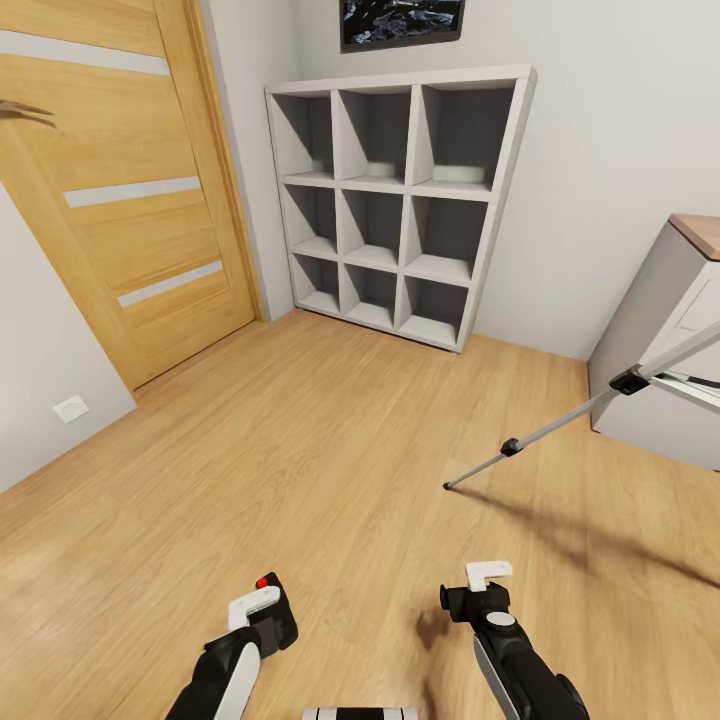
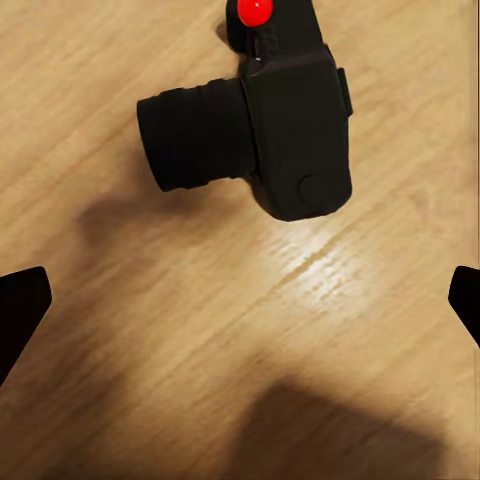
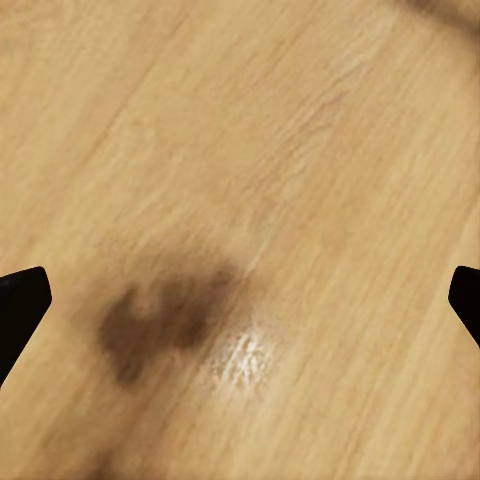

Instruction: Attach the digital camera to the camera tripod in the bedroom.

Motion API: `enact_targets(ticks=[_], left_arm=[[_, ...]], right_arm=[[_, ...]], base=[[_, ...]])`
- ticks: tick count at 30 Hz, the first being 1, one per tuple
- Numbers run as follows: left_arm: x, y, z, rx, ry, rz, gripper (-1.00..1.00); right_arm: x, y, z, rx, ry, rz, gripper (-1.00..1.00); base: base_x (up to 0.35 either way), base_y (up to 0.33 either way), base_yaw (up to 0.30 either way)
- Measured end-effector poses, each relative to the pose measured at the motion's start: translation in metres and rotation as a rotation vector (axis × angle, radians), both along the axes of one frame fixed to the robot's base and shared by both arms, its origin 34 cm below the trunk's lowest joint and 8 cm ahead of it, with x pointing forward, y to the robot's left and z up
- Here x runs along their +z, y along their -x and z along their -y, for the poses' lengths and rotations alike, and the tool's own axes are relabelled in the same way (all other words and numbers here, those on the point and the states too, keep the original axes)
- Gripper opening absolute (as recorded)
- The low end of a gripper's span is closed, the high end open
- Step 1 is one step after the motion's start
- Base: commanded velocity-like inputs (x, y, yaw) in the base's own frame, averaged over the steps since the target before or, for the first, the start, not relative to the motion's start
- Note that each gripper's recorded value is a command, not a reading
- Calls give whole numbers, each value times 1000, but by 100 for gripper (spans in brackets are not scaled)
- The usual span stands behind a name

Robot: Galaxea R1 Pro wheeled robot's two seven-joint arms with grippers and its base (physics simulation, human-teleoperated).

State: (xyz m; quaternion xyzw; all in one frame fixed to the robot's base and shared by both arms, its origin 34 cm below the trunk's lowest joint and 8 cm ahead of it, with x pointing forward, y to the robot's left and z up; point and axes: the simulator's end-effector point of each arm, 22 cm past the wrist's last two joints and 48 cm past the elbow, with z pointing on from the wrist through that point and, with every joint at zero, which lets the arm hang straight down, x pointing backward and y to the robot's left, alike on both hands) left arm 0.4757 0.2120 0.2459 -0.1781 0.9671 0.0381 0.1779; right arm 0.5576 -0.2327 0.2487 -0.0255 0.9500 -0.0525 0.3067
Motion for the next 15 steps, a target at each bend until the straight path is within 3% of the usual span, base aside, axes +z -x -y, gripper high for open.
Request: enact_targets(ticks=[15], left_arm=[[-20, 13, 3, -8, 2, -49, 100]], right_arm=[[-24, 13, 0, 0, 0, -50, 100]], base=[[0, 0, 0]])
